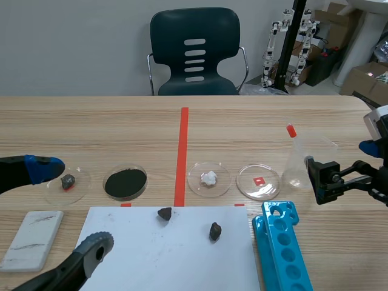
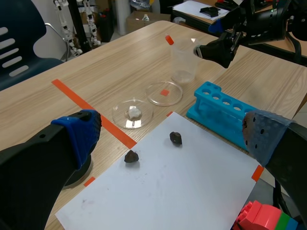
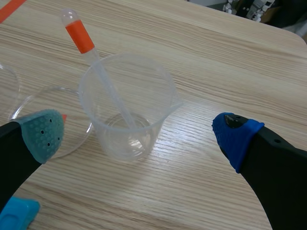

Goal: Return to the home posture

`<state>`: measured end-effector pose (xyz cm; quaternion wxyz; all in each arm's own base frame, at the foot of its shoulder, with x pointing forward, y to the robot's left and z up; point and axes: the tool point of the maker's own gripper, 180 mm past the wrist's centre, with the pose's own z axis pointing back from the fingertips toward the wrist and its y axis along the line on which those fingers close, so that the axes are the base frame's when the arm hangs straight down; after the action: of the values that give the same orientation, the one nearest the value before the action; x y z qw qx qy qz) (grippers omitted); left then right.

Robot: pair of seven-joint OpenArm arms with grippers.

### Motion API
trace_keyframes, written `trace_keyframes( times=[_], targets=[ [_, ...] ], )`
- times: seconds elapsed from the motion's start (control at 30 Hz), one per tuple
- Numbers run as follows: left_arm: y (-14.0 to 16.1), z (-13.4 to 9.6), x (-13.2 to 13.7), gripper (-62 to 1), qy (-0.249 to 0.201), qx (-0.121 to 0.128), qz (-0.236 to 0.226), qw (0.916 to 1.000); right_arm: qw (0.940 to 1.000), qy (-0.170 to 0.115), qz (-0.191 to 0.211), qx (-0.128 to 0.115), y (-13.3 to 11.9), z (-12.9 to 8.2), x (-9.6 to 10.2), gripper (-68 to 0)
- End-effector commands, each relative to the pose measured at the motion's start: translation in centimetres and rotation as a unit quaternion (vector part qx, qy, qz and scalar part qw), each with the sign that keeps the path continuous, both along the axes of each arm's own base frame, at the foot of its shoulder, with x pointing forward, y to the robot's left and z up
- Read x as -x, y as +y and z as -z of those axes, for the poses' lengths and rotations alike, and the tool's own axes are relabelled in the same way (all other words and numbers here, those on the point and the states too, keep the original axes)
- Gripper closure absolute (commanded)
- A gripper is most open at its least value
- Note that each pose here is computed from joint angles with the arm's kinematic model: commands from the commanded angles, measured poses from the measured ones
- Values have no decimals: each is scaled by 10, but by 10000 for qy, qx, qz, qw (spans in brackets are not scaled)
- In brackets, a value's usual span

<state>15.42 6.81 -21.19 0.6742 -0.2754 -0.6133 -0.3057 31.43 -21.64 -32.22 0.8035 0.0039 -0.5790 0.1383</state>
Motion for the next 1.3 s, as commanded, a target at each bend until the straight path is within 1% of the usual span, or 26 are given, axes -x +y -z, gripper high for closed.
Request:
trace_keyframes(
  times=[0.0, 0.1, 0.67, 0.8, 0.9, 0.97, 1.0, 1.07, 1.1, 1.2, 1.27],
  targets=[
    [0, -5, 0, -620, -28, 120, -34, 9999, 9998, -192, -43, 53, -1, -15, -7, -655],
    [0, -5, 0, -620, -28, 120, -34, 9999, 9997, -242, -50, 48, -1, -18, -8, -655],
    [0, -5, 0, -619, -28, 120, -34, 9999, 9996, -264, -55, 42, -1, -18, -9, -655],
    [0, -5, 0, -620, -28, 120, -34, 9999, 9994, -336, -97, 64, 2, -24, -8, -655],
    [0, -5, 0, -620, -28, 120, -34, 9999, 9985, -487, -196, 124, 10, -36, -2, -655],
    [0, -5, 0, -619, -28, 120, -34, 9999, 9973, -651, -299, 151, 16, -45, 3, -655],
    [0, -5, 0, -620, -28, 120, -34, 9999, 9958, -825, -375, 123, 21, -53, 7, -655],
    [0, -5, 0, -620, -28, 120, -34, 9999, 9932, -1051, -501, 76, 28, -62, 15, -655],
    [0, -5, 0, -620, -28, 120, -34, 9999, 9897, -1280, -640, 42, 35, -70, 25, -655],
    [0, -5, 0, -619, -28, 120, -34, 9999, 9846, -1540, -827, -29, 42, -79, 43, -655],
    [0, -5, 0, -620, -28, 120, -34, 9999, 9819, -1613, -996, -31, 47, -83, 55, -655]
  ],
)
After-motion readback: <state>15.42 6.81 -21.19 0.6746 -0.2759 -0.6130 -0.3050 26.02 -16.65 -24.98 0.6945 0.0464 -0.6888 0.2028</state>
